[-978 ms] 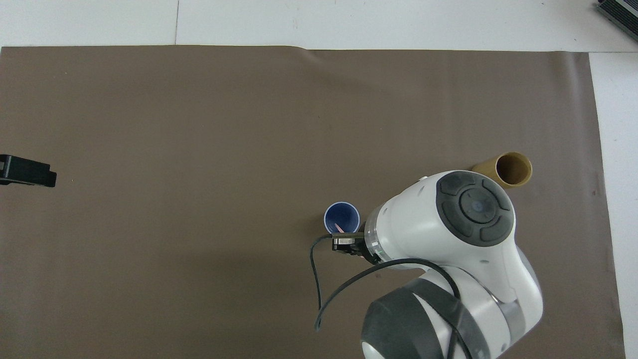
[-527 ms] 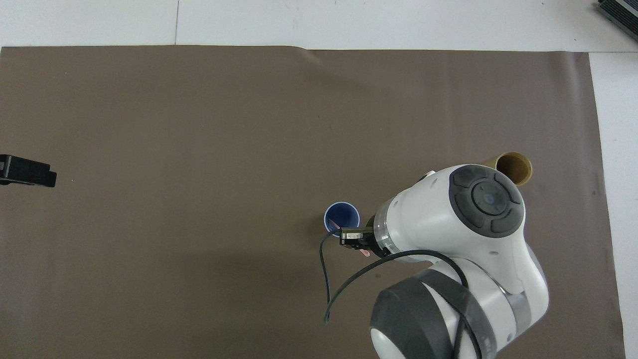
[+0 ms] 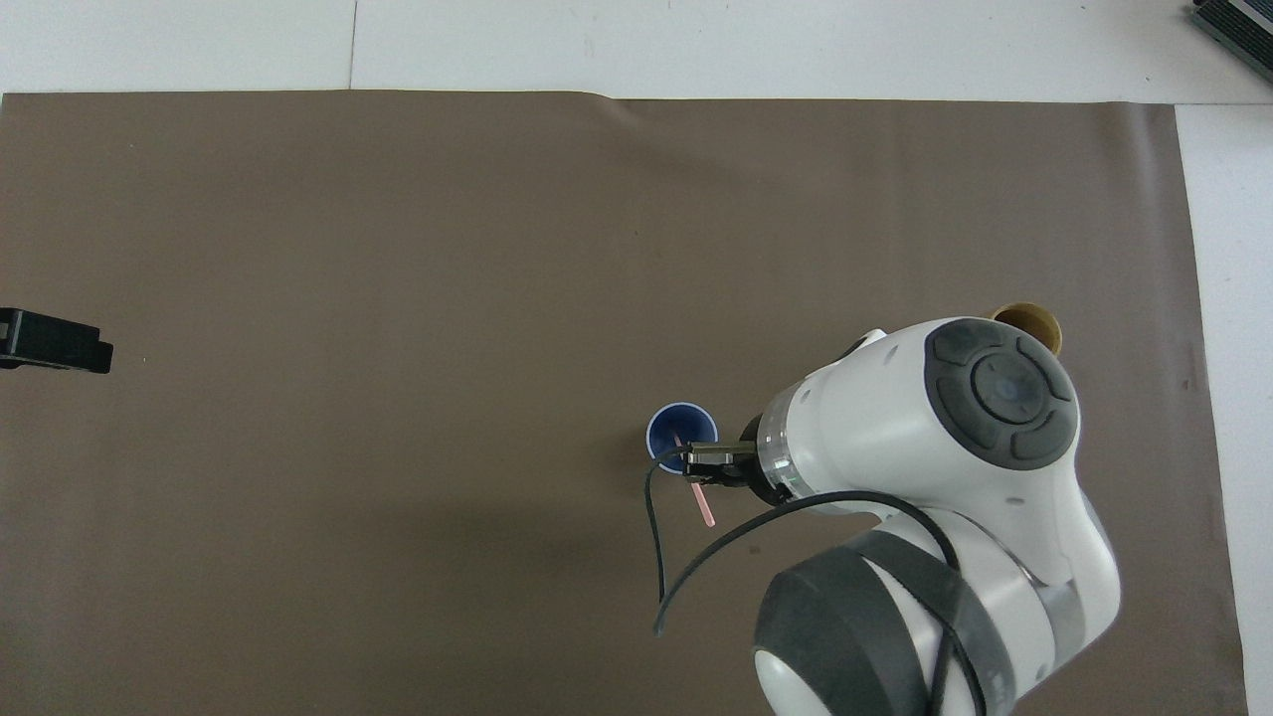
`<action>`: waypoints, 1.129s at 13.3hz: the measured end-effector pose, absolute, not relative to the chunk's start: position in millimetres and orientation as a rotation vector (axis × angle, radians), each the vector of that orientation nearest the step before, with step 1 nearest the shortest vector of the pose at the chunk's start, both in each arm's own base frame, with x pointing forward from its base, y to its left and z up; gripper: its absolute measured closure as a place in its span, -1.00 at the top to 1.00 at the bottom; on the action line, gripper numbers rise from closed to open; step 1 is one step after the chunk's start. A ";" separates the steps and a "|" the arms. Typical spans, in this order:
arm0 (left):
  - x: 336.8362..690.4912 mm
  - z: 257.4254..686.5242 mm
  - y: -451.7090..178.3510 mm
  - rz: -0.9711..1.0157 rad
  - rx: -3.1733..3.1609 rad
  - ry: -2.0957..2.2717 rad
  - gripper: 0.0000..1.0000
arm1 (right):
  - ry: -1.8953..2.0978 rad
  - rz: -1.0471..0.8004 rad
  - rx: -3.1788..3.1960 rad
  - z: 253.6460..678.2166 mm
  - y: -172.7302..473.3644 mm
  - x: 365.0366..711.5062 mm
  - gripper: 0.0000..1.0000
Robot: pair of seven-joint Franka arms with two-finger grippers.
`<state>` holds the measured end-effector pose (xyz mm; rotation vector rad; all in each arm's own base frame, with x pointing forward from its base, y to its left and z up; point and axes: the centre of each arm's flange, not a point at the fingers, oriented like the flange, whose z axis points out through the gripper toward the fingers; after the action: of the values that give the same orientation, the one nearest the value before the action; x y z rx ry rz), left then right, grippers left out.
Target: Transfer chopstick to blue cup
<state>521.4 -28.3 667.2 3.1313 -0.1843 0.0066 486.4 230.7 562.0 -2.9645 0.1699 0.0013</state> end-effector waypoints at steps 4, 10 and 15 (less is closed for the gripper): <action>521.4 667.2 -28.3 0.007 3.131 -0.184 1.00 | 0.222 -0.100 -3.029 595.6 195.4 497.1 1.00; 521.4 667.2 -28.3 0.007 3.131 -0.184 1.00 | 0.320 -0.174 -3.105 664.1 136.8 505.1 1.00; 521.4 667.2 -28.3 0.007 3.131 -0.184 1.00 | 0.274 -0.093 -3.146 668.1 69.7 526.6 1.00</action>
<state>521.4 -28.3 667.2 3.1313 -0.1843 0.0066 526.6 69.7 668.1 -3.1464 0.2743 -0.0926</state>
